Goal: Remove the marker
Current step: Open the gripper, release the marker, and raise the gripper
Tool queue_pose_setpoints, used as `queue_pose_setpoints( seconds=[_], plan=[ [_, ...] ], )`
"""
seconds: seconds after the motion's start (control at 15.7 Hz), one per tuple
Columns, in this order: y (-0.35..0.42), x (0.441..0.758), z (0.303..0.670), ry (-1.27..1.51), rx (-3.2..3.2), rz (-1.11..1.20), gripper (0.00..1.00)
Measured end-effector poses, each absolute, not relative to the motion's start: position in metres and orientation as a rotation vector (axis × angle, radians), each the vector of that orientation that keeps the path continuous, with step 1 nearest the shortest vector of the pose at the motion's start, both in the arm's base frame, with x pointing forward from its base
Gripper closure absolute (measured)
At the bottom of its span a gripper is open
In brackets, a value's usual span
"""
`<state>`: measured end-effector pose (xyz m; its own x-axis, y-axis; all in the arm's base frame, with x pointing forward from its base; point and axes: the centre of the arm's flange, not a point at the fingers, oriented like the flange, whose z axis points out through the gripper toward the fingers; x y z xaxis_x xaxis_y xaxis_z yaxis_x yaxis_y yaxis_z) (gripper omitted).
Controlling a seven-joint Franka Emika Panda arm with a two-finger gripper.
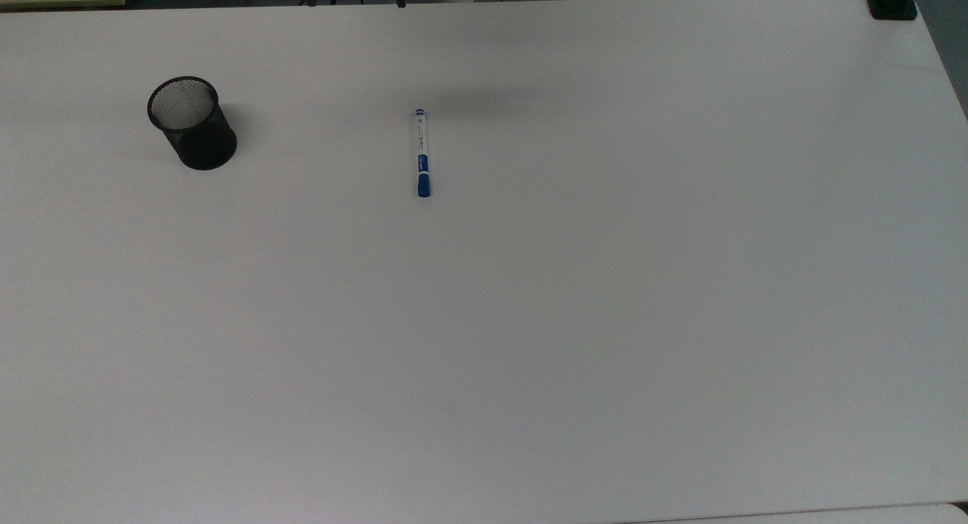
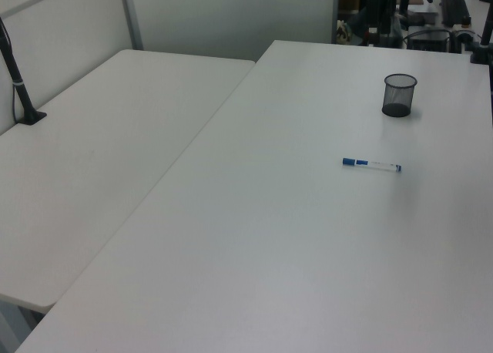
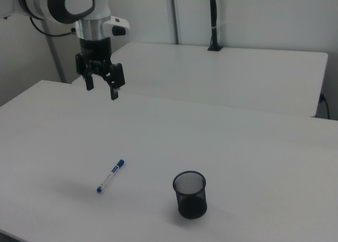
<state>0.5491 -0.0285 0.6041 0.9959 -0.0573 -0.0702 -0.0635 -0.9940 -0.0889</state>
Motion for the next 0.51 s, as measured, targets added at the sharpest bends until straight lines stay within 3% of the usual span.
queue_pose_setpoints(
  seconds=[0.51],
  plan=[
    [-0.0332, 0.5555, 0.5976, 0.08, -3.077, 0.082, 0.0]
  ],
)
